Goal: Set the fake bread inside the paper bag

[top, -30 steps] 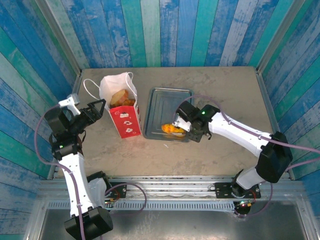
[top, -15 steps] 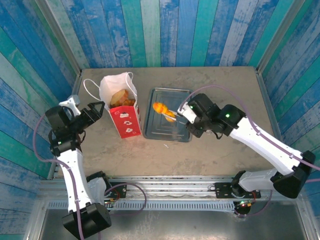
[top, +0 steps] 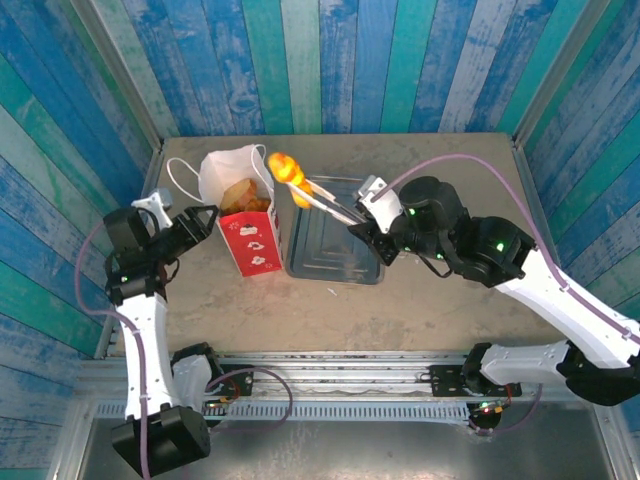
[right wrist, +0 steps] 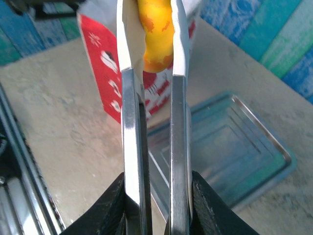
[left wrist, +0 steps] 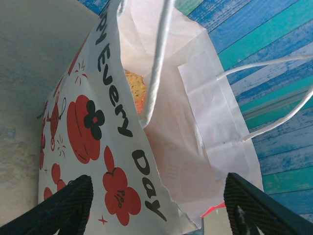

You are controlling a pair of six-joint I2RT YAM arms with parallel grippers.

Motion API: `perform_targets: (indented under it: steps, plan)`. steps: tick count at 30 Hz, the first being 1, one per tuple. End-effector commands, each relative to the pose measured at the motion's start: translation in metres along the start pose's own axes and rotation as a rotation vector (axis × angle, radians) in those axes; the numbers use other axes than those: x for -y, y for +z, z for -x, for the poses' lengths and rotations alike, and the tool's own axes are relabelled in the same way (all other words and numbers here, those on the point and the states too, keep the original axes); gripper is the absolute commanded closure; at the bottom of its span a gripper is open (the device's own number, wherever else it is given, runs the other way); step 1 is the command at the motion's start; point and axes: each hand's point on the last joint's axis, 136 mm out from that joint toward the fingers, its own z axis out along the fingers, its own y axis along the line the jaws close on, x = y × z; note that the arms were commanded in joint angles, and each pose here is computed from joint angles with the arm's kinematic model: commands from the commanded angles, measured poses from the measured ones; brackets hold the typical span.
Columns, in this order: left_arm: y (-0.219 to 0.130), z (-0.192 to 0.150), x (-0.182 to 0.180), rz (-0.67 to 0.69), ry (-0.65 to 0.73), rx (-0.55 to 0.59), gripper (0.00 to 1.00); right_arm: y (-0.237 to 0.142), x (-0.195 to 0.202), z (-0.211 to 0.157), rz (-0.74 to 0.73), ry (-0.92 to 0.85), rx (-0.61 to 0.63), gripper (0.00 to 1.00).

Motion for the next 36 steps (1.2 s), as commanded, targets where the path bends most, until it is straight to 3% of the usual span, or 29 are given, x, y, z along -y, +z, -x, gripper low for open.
perform_targets:
  steps: [1, 6, 15, 25, 36]
  plan:
    - [0.002, 0.006, 0.005, -0.019, 0.009, 0.026, 0.30, -0.003, -0.016, 0.045, 0.031, 0.009, 0.136, 0.68]
    - [0.005, 0.002, 0.005, -0.030, 0.001, 0.021, 0.39, 0.008, -0.038, 0.077, 0.062, -0.019, 0.213, 0.68]
    - [0.009, -0.004, 0.005, -0.040, -0.003, 0.008, 0.51, 0.059, -0.048, 0.099, -0.024, -0.004, 0.180, 0.69]
    - [0.012, -0.009, 0.007, -0.057, -0.005, -0.002, 0.64, 0.114, -0.038, 0.085, -0.155, -0.011, 0.054, 0.68]
    - [0.011, -0.009, 0.010, -0.071, 0.001, 0.000, 0.66, 0.149, -0.026, 0.053, -0.264, -0.075, -0.126, 0.66]
